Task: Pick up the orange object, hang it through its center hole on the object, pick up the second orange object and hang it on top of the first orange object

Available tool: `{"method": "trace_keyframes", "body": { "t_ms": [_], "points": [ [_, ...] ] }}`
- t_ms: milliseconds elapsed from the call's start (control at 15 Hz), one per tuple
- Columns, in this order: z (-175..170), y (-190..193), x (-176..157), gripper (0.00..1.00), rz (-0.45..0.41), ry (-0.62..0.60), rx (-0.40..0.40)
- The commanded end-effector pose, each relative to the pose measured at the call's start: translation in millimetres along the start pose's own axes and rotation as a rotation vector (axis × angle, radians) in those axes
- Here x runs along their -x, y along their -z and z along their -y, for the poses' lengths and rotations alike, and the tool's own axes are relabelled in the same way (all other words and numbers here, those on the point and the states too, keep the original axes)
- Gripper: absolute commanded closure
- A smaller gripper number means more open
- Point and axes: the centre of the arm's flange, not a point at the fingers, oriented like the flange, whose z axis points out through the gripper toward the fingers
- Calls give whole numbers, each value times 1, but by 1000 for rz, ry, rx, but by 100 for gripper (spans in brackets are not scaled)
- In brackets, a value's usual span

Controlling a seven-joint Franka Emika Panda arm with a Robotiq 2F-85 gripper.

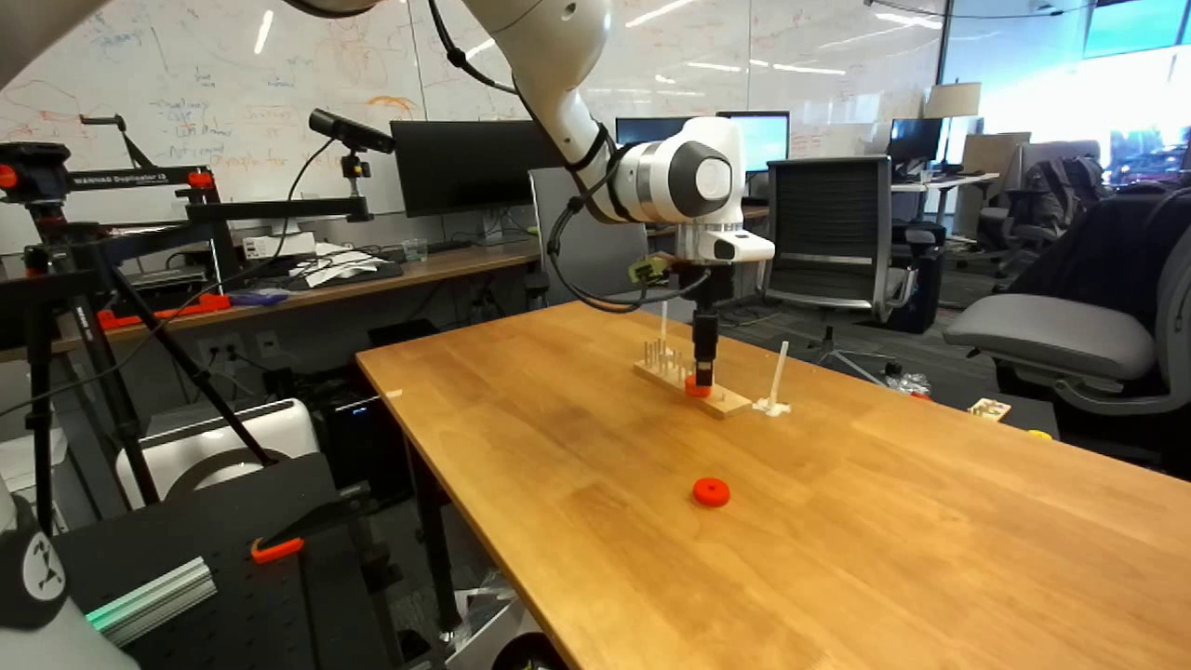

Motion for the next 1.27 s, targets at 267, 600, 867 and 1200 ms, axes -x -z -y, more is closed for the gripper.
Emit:
{"method": "trace_keyframes", "body": {
  "t_ms": [267, 600, 867, 1200],
  "points": [
    [26, 85, 36, 0, -100, 75, -70],
    [50, 139, 59, 0, -151, 169, -60],
    [50, 175, 68, 0, -114, 226, -11],
    [26, 205, 68, 0, -92, 306, 18]
  ]
}}
